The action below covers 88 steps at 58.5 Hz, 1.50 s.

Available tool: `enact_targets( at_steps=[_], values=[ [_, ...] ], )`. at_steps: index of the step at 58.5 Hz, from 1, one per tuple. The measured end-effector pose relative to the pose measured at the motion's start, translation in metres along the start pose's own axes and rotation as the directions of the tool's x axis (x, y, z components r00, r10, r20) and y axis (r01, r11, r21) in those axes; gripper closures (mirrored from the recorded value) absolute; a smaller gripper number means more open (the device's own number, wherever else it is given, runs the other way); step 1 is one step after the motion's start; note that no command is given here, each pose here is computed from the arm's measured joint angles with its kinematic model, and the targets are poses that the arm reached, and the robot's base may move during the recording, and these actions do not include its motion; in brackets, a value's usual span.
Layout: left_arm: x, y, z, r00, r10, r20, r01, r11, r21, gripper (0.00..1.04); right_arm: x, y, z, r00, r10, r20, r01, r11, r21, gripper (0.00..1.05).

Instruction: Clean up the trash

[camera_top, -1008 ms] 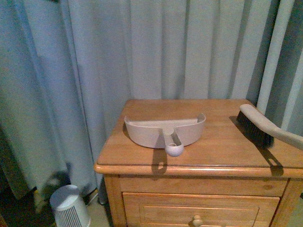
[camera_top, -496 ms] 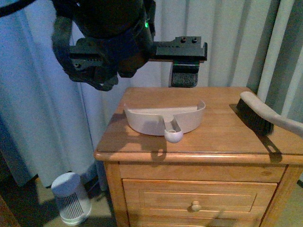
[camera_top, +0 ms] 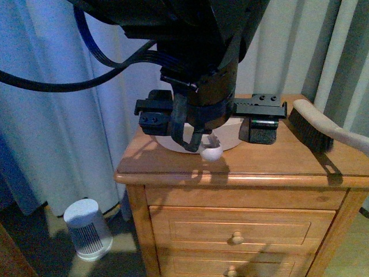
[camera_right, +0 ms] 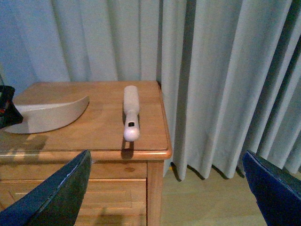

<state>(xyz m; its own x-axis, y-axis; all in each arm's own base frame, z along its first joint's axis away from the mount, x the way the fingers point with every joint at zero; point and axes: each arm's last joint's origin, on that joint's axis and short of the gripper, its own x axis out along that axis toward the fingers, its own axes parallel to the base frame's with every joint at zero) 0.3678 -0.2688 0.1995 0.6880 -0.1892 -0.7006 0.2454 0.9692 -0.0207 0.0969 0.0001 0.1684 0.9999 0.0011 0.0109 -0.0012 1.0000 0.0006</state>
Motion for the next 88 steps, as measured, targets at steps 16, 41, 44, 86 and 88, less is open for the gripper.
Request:
enact_targets(
  at_steps=[16, 41, 44, 86, 88],
  values=[
    [0.016, 0.001, -0.001, 1.000, 0.015, -0.016, -0.015, 1.000, -0.002, 0.08, 0.000, 0.000, 0.000, 1.000, 0.000, 0.000, 0.000, 1.000, 0.000, 0.07],
    [0.030, 0.017, -0.003, 0.997, 0.066, -0.028, -0.067, 0.998, -0.020, 0.08, 0.000, 0.000, 0.000, 1.000, 0.000, 0.000, 0.000, 1.000, 0.000, 0.07],
    [0.030, 0.016, -0.003, 0.998, 0.065, -0.027, -0.065, 0.998, -0.020, 0.08, 0.000, 0.000, 0.000, 1.000, 0.000, 0.000, 0.000, 1.000, 0.000, 0.07],
    [0.032, 0.013, -0.013, 0.998, 0.051, -0.035, -0.051, 0.999, -0.009, 0.41, 0.000, 0.000, 0.000, 1.000, 0.000, 0.000, 0.000, 1.000, 0.000, 0.07],
    [0.032, 0.012, -0.014, 0.998, 0.048, -0.037, -0.048, 0.999, -0.008, 0.46, 0.000, 0.000, 0.000, 1.000, 0.000, 0.000, 0.000, 1.000, 0.000, 0.07]
  ],
)
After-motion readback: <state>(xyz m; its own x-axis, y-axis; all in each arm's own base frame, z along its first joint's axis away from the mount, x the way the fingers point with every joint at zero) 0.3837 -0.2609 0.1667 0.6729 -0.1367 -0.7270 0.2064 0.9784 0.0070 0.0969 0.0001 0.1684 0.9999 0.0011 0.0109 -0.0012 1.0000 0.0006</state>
